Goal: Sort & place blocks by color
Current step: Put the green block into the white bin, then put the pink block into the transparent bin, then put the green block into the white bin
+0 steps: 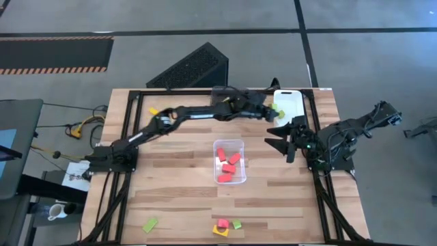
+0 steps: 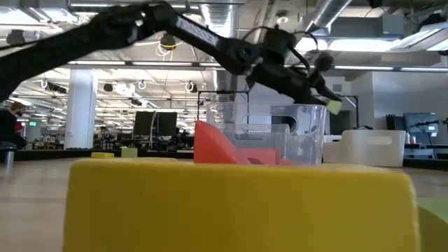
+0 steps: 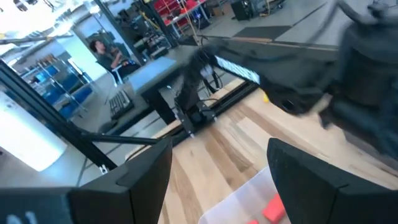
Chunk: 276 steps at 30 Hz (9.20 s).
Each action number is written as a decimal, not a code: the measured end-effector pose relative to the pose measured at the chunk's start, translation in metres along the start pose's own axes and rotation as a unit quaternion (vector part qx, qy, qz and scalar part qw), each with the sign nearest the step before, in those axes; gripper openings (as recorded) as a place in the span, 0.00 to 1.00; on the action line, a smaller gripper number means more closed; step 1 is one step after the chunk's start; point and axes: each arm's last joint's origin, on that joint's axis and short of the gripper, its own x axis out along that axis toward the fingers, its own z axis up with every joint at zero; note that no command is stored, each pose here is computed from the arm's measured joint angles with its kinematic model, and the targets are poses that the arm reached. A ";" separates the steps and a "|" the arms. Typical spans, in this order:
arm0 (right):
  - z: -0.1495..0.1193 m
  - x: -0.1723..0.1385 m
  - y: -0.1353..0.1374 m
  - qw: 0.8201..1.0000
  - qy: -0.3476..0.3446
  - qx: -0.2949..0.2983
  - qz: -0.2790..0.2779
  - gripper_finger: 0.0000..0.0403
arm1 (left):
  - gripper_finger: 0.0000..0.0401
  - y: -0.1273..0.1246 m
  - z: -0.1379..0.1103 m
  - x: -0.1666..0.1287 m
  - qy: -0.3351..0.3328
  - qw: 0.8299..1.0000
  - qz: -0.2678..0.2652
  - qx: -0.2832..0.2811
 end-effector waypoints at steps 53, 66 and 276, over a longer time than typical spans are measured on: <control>0.016 0.008 -0.007 0.997 -0.034 0.075 0.012 0.71 | 0.64 0.032 -0.011 0.030 -0.050 0.960 -0.019 0.276; 0.018 0.009 -0.007 0.996 -0.035 0.080 0.024 0.71 | 0.64 0.028 -0.003 0.014 0.070 0.962 -0.039 0.260; -0.046 0.123 0.101 0.885 0.389 -0.251 -0.057 0.68 | 0.64 -0.063 -0.396 -0.425 0.494 0.797 0.326 -0.118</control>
